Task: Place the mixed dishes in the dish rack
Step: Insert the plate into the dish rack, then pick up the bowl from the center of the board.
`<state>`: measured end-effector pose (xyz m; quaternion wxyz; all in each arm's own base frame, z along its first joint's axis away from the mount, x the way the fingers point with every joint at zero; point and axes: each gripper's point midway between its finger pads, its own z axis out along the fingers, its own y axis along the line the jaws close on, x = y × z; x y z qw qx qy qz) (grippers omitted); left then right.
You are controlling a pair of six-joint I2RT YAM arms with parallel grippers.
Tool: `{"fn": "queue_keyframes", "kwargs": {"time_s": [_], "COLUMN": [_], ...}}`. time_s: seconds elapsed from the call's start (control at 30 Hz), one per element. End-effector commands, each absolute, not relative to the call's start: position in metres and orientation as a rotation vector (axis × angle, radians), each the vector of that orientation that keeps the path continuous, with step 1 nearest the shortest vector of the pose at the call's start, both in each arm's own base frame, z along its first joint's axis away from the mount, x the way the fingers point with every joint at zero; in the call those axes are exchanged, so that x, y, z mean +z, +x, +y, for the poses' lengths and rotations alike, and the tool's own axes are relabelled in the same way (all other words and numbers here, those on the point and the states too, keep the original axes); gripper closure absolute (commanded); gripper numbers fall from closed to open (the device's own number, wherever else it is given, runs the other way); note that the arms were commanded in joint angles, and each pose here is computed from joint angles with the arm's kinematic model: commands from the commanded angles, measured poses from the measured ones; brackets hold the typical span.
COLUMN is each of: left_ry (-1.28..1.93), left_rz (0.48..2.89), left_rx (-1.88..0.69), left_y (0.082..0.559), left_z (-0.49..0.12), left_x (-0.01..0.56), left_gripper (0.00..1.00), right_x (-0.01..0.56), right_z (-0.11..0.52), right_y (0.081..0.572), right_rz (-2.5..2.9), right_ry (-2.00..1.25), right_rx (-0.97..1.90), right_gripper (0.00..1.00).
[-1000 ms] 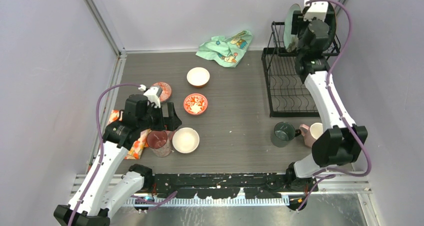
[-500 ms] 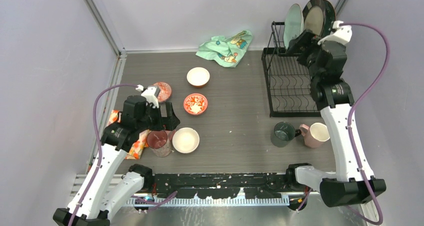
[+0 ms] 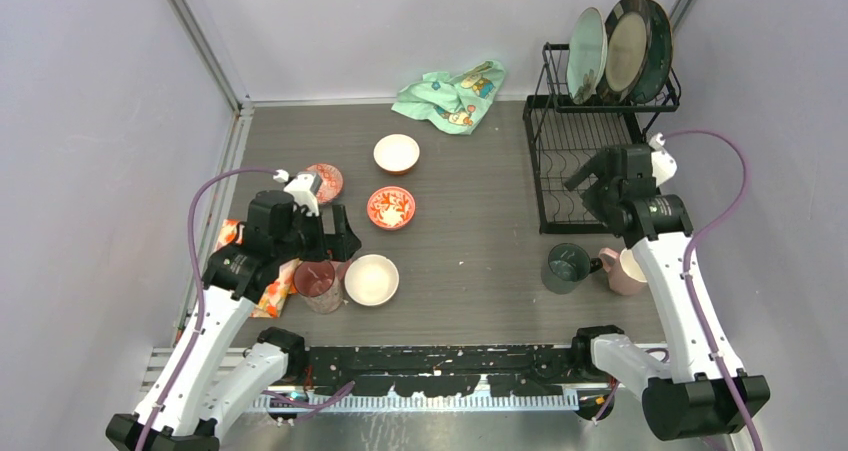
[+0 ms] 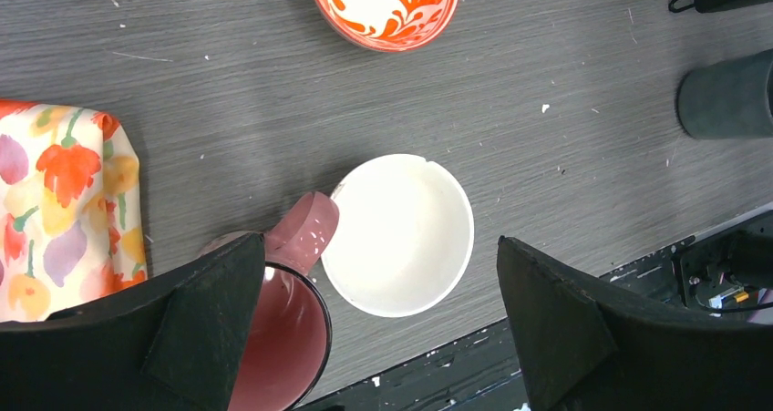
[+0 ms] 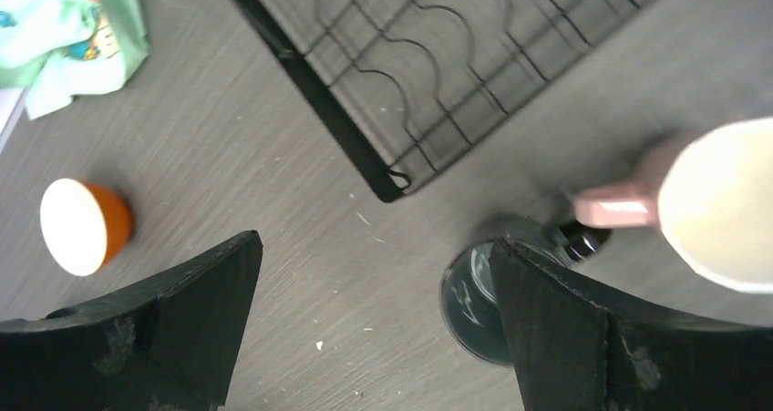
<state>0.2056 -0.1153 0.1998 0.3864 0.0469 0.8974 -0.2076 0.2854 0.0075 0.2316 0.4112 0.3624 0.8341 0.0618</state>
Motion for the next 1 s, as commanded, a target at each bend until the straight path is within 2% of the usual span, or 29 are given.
{"fn": "queue_keyframes", "kwargs": {"time_s": [0.0, 0.13, 0.53, 0.73, 0.97], "left_ry": [0.148, 0.138, 0.010, -0.058, -0.146], "left_rz": [2.248, 2.258, 2.261, 2.284, 2.287], "left_rx": [-0.530, -0.514, -0.370, -0.325, -0.487], "left_y": [0.212, 0.213, 0.219, 0.233, 0.276], "left_z": [-0.118, -0.116, -0.093, -0.090, -0.126], "left_x": [0.204, 0.203, 0.203, 0.205, 0.215], "left_gripper": [0.01, 0.00, 0.00, 0.03, 0.19], "right_x": [0.224, 0.214, 0.180, 0.212, 0.243], "right_z": [-0.017, -0.021, -0.005, 0.032, 0.107], "right_y": [0.251, 0.237, 0.226, 0.251, 0.259], "right_rz": [2.022, 2.012, 2.184, 2.238, 2.219], "right_ry": [1.183, 1.301, 1.323, 0.999, 0.525], "right_rx": [0.024, -0.014, -0.012, 0.281, 0.812], "right_gripper": [0.00, 0.02, 0.13, 0.15, 0.12]}}
